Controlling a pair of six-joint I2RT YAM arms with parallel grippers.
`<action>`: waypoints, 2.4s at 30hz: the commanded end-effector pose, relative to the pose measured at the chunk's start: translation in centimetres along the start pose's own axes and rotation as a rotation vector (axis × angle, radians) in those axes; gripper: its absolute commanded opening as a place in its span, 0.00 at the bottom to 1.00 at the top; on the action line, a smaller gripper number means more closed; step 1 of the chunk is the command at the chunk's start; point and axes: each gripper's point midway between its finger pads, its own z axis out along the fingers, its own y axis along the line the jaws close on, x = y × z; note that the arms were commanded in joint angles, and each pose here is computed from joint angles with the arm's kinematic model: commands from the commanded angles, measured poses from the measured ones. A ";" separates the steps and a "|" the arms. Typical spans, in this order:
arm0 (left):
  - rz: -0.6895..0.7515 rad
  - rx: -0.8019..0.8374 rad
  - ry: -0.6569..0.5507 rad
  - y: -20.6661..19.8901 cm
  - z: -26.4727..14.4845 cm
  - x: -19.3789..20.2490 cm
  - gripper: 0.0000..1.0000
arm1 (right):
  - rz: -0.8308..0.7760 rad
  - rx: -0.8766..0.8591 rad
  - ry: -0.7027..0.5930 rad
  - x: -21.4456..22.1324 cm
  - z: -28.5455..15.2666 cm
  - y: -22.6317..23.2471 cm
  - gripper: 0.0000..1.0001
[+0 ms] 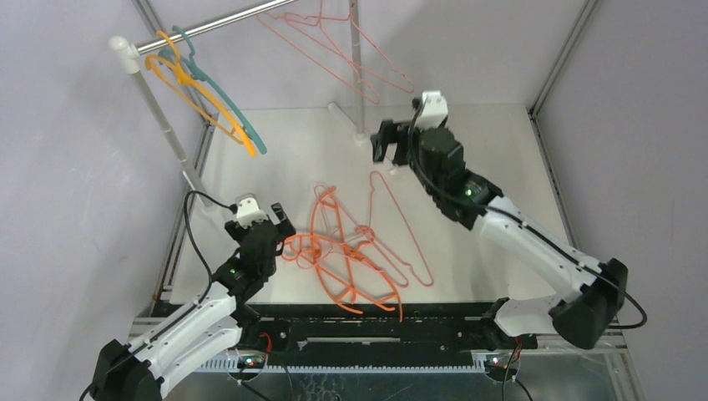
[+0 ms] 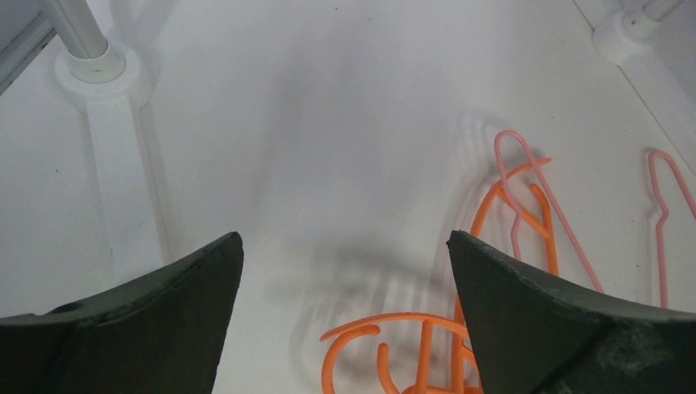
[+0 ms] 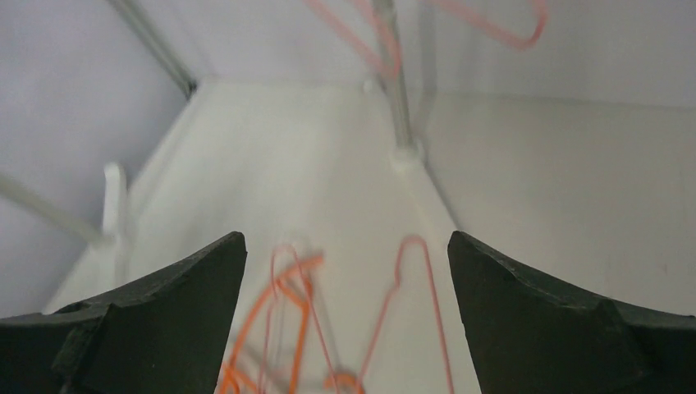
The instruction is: Organize the hangers
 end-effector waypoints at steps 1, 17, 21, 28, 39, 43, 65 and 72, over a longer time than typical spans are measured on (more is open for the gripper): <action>-0.033 -0.003 -0.036 -0.4 0.1 -1.5 0.99 | -0.147 0.036 0.128 4.8 -5.3 -0.7 1.00; -0.032 0.010 -0.021 -0.8 0.2 -1.1 0.99 | -0.250 -0.150 0.684 26.4 -11.1 -0.3 0.89; -0.036 0.010 -0.024 -0.7 0.2 -1.2 0.99 | -0.233 -0.159 0.795 29.6 -10.6 -1.0 0.80; -0.041 0.010 -0.030 -0.6 0.0 -1.3 1.00 | -0.197 -0.107 0.876 33.4 -10.2 -2.7 0.68; -0.043 0.016 -0.029 -0.7 0.0 -1.3 0.99 | -0.182 -0.040 0.934 36.4 -10.1 -5.2 0.54; -0.036 0.015 -0.022 -0.8 0.1 -1.2 0.99 | -0.180 -0.037 0.961 37.5 -10.2 -5.4 0.42; -0.032 0.015 -0.015 -0.9 0.2 -1.0 1.00 | -0.194 -0.174 0.780 29.0 -10.9 -1.0 0.00; -0.032 0.017 -0.014 -0.9 0.2 -1.0 1.00 | -0.159 -0.200 0.706 25.8 -11.3 -0.1 0.00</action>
